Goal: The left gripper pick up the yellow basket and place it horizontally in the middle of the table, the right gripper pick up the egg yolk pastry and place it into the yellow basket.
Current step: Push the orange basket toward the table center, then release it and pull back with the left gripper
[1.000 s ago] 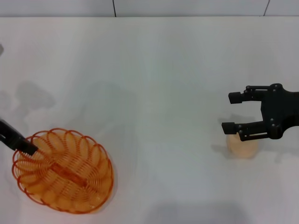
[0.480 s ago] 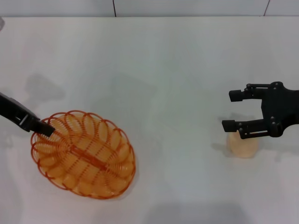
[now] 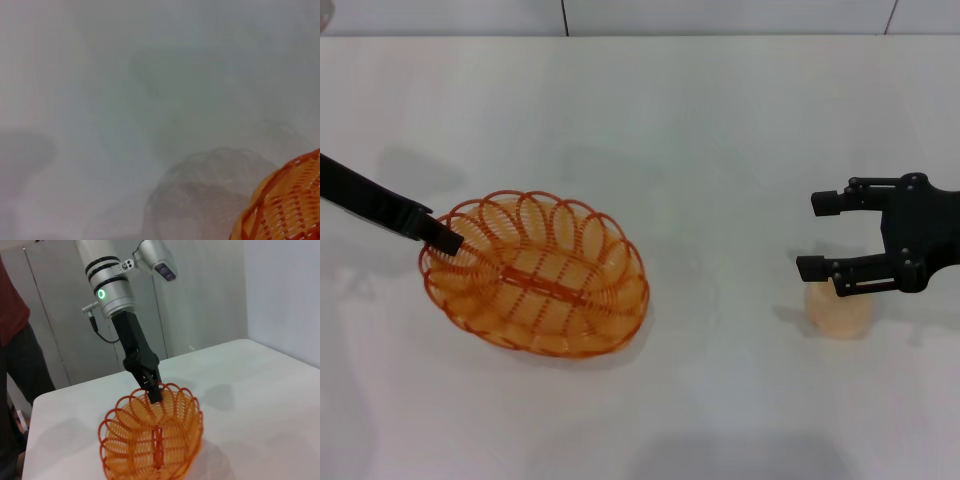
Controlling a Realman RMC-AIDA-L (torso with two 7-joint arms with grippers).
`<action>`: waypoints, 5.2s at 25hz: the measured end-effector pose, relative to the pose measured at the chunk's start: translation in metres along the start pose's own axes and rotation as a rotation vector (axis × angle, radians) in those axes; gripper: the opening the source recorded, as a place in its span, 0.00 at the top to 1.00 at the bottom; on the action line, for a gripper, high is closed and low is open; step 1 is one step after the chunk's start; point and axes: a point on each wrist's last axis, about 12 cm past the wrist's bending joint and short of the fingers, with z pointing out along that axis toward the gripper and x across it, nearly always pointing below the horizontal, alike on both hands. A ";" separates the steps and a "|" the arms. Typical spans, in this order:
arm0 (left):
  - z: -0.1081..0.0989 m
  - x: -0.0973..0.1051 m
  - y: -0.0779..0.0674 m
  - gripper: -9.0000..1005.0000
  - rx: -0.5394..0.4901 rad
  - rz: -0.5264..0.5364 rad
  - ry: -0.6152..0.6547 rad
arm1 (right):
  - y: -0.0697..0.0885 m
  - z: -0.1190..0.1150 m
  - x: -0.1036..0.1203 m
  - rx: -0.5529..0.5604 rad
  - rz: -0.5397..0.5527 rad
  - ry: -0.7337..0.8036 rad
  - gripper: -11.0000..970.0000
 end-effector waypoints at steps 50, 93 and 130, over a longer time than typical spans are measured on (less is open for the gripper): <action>0.066 -0.040 -0.029 0.90 0.047 -0.195 -0.090 | 0.003 -0.005 -0.007 -0.024 -0.029 -0.012 0.17; 0.083 -0.035 -0.023 0.85 0.024 -0.258 -0.034 | 0.005 -0.004 -0.010 -0.049 -0.036 -0.011 0.18; 0.080 -0.035 -0.023 0.57 0.037 -0.260 -0.052 | 0.004 -0.003 -0.011 -0.049 -0.038 -0.012 0.18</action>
